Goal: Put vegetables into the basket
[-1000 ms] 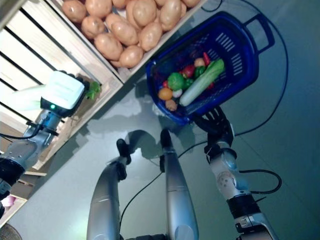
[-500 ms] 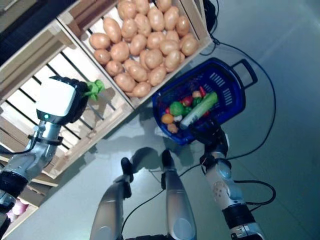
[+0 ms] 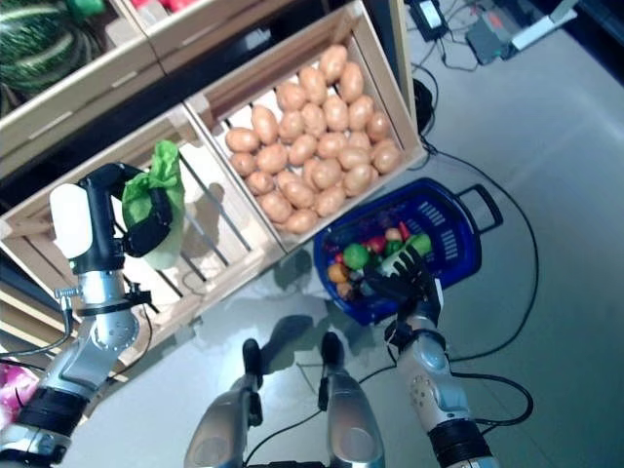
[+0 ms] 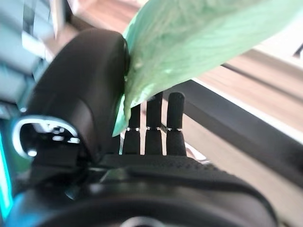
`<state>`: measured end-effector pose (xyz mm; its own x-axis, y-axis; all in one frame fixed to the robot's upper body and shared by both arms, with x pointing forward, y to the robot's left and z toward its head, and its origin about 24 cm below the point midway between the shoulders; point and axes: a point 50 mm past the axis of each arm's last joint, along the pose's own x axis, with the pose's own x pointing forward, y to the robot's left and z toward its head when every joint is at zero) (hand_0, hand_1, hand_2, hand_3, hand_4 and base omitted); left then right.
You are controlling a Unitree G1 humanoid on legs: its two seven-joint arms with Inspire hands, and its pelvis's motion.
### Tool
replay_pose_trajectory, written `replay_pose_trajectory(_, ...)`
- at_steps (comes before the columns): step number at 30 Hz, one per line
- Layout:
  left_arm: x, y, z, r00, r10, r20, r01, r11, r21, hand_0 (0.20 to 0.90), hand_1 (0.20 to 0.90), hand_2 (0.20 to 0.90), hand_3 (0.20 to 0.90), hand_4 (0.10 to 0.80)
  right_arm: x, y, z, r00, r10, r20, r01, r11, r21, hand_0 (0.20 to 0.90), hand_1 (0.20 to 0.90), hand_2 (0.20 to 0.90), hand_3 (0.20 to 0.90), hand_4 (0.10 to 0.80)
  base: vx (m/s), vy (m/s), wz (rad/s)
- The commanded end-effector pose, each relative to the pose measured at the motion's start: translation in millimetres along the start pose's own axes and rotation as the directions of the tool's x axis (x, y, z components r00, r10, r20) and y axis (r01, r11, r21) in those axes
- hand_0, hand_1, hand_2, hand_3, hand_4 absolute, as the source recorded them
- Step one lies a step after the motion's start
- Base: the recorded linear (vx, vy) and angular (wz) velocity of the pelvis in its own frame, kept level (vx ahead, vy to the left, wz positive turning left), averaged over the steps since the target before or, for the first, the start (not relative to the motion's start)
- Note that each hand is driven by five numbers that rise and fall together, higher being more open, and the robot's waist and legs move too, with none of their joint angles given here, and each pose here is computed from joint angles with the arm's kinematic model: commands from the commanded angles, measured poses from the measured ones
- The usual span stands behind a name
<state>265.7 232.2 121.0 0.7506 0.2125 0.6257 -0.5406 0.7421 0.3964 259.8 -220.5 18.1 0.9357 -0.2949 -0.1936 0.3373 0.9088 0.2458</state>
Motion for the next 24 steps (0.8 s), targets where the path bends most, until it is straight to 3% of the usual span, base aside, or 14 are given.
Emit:
replay_pose_trajectory(1, 11, 23, 19, 0.998, 0.052, 0.035, -0.038, 0.942, -0.333, 0.300, 0.300, 0.300, 0.300, 0.400, -12, 0, 21, 0.983, 0.099, 0.153, -0.083, 0.991, -0.105, 0.900, 0.900, 0.900, 0.900, 0.800, 0.133, -0.082, 0.12)
replay_pose_trajectory(8, 2, 13, 16, 0.994, -0.011, -0.108, -0.070, 0.700, -0.710, 0.300, 0.300, 0.300, 0.300, 0.400, -18, 10, 33, 0.951, 0.261, 0.163, -0.210, 0.938, -0.276, 0.900, 0.900, 0.900, 0.900, 0.800, 0.101, -0.053, 0.08)
replay_pose_trajectory(16, -4, 2, 11, 0.979, -0.102, -0.174, -0.107, 0.470, -0.876, 0.300, 0.300, 0.300, 0.300, 0.400, -20, 15, 54, 0.883, 0.456, 0.112, -0.406, 0.861, -0.306, 0.900, 0.900, 0.900, 0.900, 0.800, 0.054, -0.030, 0.01)
replay_pose_trajectory(24, -3, -12, 9, 0.959, -0.211, -0.187, -0.074, 0.449, -0.890, 0.300, 0.300, 0.300, 0.300, 0.400, -27, 30, 66, 0.739, 0.669, -0.079, -0.657, 0.690, -0.303, 0.900, 0.900, 0.900, 0.900, 0.800, 0.051, 0.001, 0.00)
